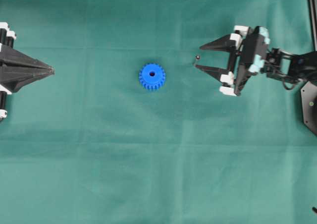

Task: Insert the shaft placed at a random location into the center hole of the small gear at another random location.
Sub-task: 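Move the right gripper left toward the silver shaft beside the gear, then close the right gripper on the silver shaft and lift it upright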

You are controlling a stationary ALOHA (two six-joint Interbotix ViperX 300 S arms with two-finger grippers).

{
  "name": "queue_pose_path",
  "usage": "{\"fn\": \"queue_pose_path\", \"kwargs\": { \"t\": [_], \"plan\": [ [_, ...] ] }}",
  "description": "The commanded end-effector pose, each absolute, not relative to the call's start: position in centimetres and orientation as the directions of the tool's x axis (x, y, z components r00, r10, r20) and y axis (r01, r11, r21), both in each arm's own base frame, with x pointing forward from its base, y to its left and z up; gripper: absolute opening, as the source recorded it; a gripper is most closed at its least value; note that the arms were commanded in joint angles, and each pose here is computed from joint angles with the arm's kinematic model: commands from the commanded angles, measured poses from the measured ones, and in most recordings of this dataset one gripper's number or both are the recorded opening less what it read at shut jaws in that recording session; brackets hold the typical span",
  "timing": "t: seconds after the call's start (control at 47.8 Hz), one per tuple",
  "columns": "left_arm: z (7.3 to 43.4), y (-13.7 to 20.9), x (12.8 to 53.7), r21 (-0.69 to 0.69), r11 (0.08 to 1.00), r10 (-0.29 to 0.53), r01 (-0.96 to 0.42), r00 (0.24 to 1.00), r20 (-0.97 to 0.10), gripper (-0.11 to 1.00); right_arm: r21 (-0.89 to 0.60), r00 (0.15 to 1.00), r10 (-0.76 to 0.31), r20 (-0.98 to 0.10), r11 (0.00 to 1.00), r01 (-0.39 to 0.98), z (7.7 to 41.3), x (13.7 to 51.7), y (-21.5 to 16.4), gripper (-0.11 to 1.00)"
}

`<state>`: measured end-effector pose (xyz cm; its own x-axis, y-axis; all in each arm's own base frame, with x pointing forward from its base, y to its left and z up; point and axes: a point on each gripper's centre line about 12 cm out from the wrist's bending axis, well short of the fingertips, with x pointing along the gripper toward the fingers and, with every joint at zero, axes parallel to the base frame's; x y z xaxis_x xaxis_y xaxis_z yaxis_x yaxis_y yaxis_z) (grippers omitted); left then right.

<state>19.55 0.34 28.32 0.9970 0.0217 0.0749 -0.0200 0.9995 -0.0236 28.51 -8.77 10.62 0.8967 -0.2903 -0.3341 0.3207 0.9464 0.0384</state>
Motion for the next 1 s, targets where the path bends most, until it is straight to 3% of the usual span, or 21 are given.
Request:
{"fn": "queue_pose_path", "kwargs": {
  "t": [0.0, 0.377, 0.439, 0.649, 0.983],
  "plan": [
    [28.68, 0.50, 19.69, -0.031, 0.999, 0.030, -0.027, 0.996, 0.087, -0.01, 0.049, 0.898, -0.306, -0.315, 0.940, 0.337, 10.35, 29.31, -9.41, 0.62],
    [28.46, 0.60, 19.63, -0.039, 0.999, 0.035, -0.032, 0.996, 0.083, -0.01, 0.060, 0.892, -0.310, -0.328, 0.936, 0.348, 9.50, 29.56, -9.73, 0.56],
    [28.44, 0.60, 19.63, -0.039, 0.999, 0.035, -0.032, 0.996, 0.081, -0.01, 0.063, 0.891, -0.310, -0.331, 0.935, 0.349, 9.44, 29.47, -9.70, 0.50],
    [28.38, 0.60, 19.62, -0.040, 0.999, 0.035, -0.032, 0.996, 0.079, -0.01, 0.064, 0.892, -0.309, -0.330, 0.935, 0.348, 9.44, 29.44, -9.67, 0.14],
    [28.34, 0.63, 19.62, -0.042, 0.999, 0.037, -0.034, 0.996, 0.076, -0.01, 0.067, 0.899, -0.310, -0.311, 0.936, 0.346, 10.27, 29.41, -9.65, 0.14]
  ]
}}
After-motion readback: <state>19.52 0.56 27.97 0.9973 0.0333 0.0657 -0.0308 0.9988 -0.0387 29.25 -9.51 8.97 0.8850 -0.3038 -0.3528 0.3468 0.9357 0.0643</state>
